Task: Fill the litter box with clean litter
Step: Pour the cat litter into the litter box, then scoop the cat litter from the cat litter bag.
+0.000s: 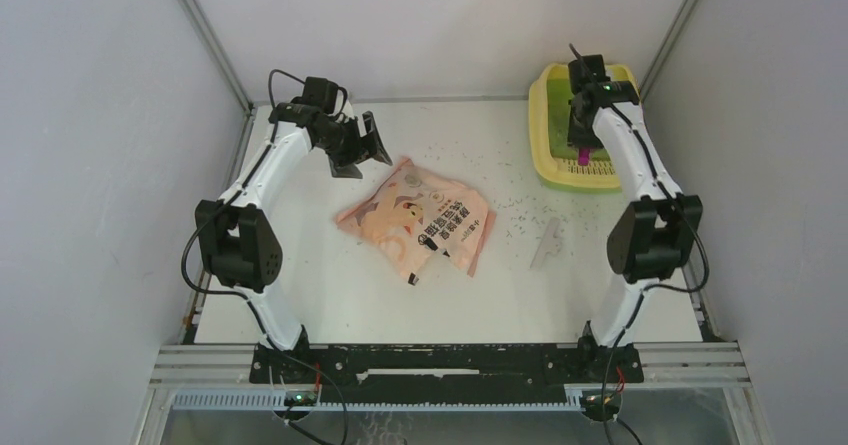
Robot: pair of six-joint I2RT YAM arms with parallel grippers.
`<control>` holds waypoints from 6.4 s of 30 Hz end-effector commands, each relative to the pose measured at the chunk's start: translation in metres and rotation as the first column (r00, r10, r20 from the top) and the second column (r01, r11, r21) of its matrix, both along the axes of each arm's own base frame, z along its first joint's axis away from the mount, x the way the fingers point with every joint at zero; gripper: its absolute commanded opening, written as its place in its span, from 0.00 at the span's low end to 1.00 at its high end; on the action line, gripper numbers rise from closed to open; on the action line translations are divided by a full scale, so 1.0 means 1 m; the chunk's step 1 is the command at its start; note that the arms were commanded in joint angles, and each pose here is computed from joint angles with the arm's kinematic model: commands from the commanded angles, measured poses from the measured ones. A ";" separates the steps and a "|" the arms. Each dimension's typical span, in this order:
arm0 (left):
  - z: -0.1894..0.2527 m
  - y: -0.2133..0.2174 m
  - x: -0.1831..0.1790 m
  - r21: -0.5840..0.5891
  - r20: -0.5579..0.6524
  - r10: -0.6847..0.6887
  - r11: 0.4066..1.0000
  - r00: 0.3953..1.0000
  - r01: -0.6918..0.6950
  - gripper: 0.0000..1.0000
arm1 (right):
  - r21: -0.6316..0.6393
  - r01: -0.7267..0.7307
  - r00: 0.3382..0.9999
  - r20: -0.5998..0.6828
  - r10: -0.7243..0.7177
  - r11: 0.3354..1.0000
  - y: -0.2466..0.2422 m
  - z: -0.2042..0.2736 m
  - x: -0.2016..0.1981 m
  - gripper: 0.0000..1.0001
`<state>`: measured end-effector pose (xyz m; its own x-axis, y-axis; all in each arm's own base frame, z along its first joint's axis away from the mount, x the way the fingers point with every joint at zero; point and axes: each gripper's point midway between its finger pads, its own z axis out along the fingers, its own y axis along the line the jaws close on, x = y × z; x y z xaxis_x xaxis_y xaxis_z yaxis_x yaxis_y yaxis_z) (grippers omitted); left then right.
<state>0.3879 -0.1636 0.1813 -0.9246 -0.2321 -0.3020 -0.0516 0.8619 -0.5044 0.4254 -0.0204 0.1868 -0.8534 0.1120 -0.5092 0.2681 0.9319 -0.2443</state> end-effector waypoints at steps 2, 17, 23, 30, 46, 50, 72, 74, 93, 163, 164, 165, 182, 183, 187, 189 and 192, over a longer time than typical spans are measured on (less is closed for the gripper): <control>0.008 0.005 -0.005 0.006 0.023 -0.001 1.000 1.000 0.001 0.86 | 0.327 -0.175 0.962 0.259 0.090 0.929 0.062 0.079 -0.048 0.00; 0.002 0.037 0.015 0.012 0.023 0.089 0.996 0.996 -0.089 0.87 | 0.911 -0.370 0.853 0.256 0.455 0.182 0.234 0.006 -0.327 0.00; -0.006 0.035 0.033 0.007 0.006 0.113 0.994 0.994 -0.113 0.86 | 0.923 -0.351 0.826 0.225 0.516 0.159 0.256 -0.015 -0.351 0.00; -0.025 0.042 0.049 0.113 0.002 0.142 0.984 0.990 -0.141 0.86 | 0.925 -0.336 0.830 0.200 0.521 0.179 0.277 -0.034 -0.338 0.00; -0.071 0.040 0.054 0.198 -0.075 0.132 0.974 0.988 -0.115 0.84 | 0.928 -0.287 0.837 0.122 0.533 0.238 0.273 -0.065 -0.344 0.00; -0.069 0.038 0.056 0.192 -0.069 0.132 0.974 0.989 -0.117 0.84 | 0.932 -0.269 0.848 0.109 0.518 0.243 0.267 -0.074 -0.349 0.00; -0.079 0.034 0.064 0.192 -0.091 0.132 0.975 0.987 -0.112 0.84 | 0.950 -0.294 0.861 0.216 0.460 0.105 0.318 -0.064 -0.304 0.00; -0.082 0.034 0.064 0.195 -0.098 0.130 0.975 0.987 -0.109 0.84 | 0.950 -0.303 0.862 0.239 0.447 0.077 0.325 -0.061 -0.299 0.00; -0.139 0.040 0.037 0.254 -0.246 0.098 0.967 0.964 -0.034 0.84 | 0.934 -0.357 0.910 0.341 0.237 0.028 0.362 -0.026 -0.206 0.00; -0.132 0.028 0.040 0.281 -0.218 0.001 0.958 0.976 0.062 0.79 | 0.956 0.237 0.720 -0.294 0.629 0.174 0.335 -0.050 -0.216 0.00; -0.131 0.028 0.040 0.288 -0.217 -0.003 0.955 0.976 0.066 0.79 | 0.951 0.255 0.720 -0.308 0.621 0.177 0.335 -0.052 -0.212 0.00; -0.132 0.028 0.039 0.297 -0.215 -0.007 0.952 0.977 0.072 0.79 | 0.946 0.271 0.718 -0.323 0.616 0.179 0.336 -0.052 -0.210 0.00; -0.154 0.009 0.017 0.319 -0.263 -0.072 0.935 0.962 0.158 0.73 | 0.934 0.246 0.775 -0.351 0.525 0.261 0.363 -0.064 -0.137 0.00; -0.154 0.010 0.017 0.320 -0.264 -0.072 0.934 0.962 0.158 0.73 | 0.940 0.234 0.783 -0.334 0.525 0.248 0.367 -0.064 -0.133 0.00; -0.157 0.008 0.014 0.308 -0.275 -0.077 0.937 0.958 0.164 0.73 | 0.962 0.192 0.807 -0.267 0.526 0.194 0.388 -0.072 -0.122 0.00; -0.160 0.007 0.012 0.301 -0.286 -0.079 0.939 0.955 0.167 0.73 | 0.973 0.167 0.818 -0.228 0.528 0.161 0.399 -0.077 -0.118 0.00; -0.163 0.006 0.011 0.300 -0.290 -0.083 0.938 0.953 0.172 0.73 | 0.981 0.156 0.825 -0.193 0.532 0.115 0.416 -0.089 -0.115 0.00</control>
<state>0.4179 -0.1464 0.0230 -0.9873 -0.0947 -0.1272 -0.0732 0.9836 -0.1648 0.2842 0.3653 0.1101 -0.9263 -0.0388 0.3748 0.2971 0.5364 0.7899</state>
